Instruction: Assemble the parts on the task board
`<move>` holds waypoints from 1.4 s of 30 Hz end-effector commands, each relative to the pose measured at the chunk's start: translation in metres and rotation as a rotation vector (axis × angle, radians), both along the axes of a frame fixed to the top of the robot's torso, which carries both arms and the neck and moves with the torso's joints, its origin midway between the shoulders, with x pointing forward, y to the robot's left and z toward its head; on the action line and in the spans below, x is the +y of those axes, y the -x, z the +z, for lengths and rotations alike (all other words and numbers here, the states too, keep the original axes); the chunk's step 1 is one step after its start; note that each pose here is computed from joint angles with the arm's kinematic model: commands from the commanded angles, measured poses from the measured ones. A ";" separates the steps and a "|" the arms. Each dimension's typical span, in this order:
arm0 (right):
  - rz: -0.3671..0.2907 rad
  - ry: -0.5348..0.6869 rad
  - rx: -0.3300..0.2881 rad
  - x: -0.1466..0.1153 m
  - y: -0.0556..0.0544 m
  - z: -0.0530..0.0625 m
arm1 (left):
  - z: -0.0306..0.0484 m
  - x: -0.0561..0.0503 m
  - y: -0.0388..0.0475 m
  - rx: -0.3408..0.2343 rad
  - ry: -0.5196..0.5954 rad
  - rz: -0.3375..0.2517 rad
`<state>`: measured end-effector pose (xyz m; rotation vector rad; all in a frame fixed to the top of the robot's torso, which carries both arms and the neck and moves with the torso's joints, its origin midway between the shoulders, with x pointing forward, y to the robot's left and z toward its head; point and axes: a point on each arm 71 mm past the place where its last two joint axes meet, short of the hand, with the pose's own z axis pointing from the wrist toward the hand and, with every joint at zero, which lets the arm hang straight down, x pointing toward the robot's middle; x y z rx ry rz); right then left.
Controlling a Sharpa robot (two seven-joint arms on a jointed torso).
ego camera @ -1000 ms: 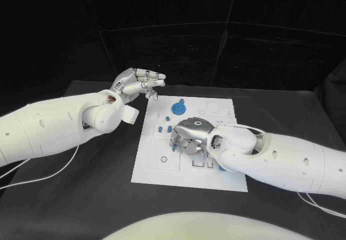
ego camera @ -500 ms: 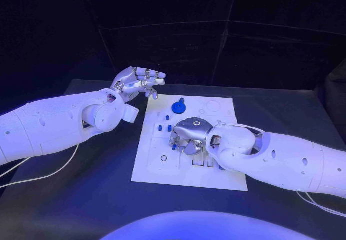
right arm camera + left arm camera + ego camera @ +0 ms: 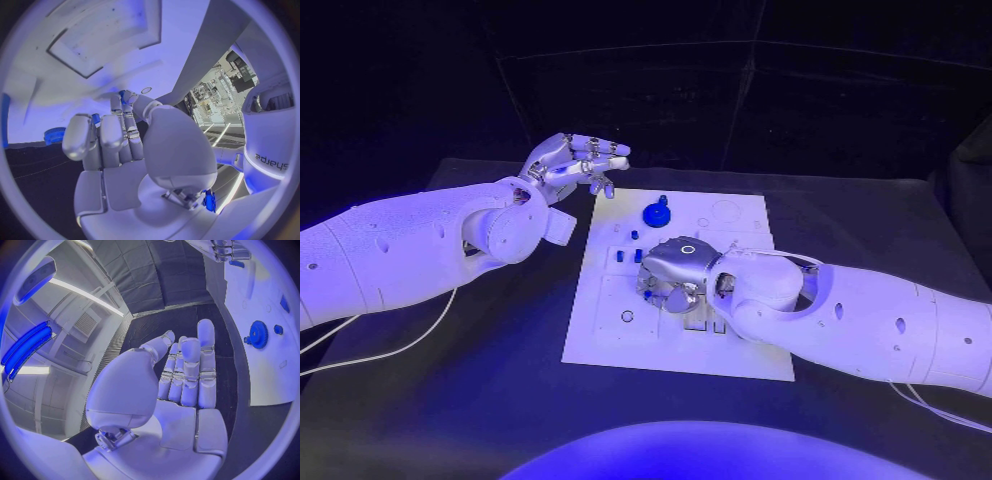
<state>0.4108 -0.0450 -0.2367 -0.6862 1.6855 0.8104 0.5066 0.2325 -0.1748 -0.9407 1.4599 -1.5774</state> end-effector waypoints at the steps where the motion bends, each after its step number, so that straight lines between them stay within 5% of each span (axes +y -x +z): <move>1: 0.003 0.031 -0.013 -0.001 0.000 -0.003 | 0.0015 -0.001 0.0003 -0.003 0.011 -0.013; 16: -0.009 -0.181 -0.083 -0.012 0.002 0.012 | 0.0008 0.001 0.0001 0.005 0.008 -0.013; 23: -0.061 -0.257 -0.039 -0.040 0.006 0.021 | 0.0004 0.002 -0.0004 0.008 0.006 -0.012; 29: -0.193 -0.230 0.018 -0.080 -0.011 0.039 | 0.0002 0.002 -0.0003 0.010 0.006 -0.014; 34: -0.291 -0.148 0.005 -0.115 -0.029 0.055 | -0.0001 0.002 -0.0001 0.011 0.005 -0.015; 42: -0.334 -0.013 -0.014 -0.137 -0.038 0.057 | -0.0007 0.001 -0.0001 0.012 0.006 -0.018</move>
